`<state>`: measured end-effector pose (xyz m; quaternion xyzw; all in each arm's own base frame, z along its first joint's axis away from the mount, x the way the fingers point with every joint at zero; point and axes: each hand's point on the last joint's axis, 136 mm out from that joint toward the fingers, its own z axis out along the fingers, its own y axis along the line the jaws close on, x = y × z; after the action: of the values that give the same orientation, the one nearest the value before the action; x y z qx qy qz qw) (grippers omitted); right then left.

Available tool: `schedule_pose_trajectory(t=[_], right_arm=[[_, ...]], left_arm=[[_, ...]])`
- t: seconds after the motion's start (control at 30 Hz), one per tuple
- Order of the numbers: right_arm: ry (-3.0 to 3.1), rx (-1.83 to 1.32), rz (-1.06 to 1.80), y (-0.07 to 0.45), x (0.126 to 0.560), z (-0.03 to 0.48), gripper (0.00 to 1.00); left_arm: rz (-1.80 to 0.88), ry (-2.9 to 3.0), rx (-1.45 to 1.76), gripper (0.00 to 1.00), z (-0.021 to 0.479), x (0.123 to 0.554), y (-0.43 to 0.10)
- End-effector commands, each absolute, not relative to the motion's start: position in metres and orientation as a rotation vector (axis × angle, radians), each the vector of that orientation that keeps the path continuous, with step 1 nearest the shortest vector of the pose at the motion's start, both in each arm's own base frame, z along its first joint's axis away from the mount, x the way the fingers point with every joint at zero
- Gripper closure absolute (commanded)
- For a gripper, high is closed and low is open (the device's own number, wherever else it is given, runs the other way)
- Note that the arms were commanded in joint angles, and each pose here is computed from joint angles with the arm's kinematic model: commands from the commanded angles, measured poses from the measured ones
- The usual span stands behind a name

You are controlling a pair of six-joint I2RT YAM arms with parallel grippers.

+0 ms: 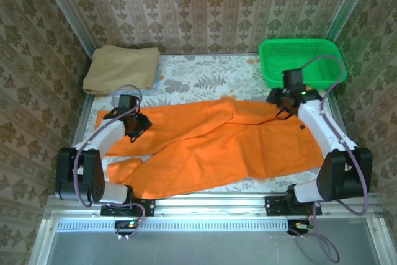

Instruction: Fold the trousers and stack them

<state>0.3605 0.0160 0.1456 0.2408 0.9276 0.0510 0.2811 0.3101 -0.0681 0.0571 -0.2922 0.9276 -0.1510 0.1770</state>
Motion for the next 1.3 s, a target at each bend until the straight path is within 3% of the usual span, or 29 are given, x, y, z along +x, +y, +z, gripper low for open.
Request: schedule_pose_trajectory(t=[0.0, 0.17, 0.47, 0.63, 1.07, 1.27], right_arm=[[2.666, 0.626, 0.271, 0.062, 0.327, 0.094, 0.38], [2.802, 0.577, 0.243, 0.083, 0.293, 0.060, 0.38], [2.982, 0.658, 0.089, 0.068, 0.255, 0.022, 0.36], [2.975, 0.800, 0.081, 0.058, 0.236, 0.010, 0.37], [2.991, 0.946, 0.182, 0.051, 0.166, 0.015, 0.38], [2.916, 0.899, 0.157, 0.041, 0.170, 0.050, 0.38]], left_arm=[[-0.505, 2.602, -0.890, 0.70, 0.050, 0.316, -0.081], [-0.475, 2.605, -0.961, 0.70, 0.030, 0.316, -0.076], [-0.639, 2.600, -1.165, 0.74, 0.000, 0.337, -0.072], [-0.583, 2.575, -1.227, 0.77, -0.001, 0.347, -0.052], [-0.546, 2.482, -1.299, 0.80, 0.010, 0.375, -0.002], [-0.555, 2.488, -1.120, 0.72, 0.047, 0.398, -0.007]])
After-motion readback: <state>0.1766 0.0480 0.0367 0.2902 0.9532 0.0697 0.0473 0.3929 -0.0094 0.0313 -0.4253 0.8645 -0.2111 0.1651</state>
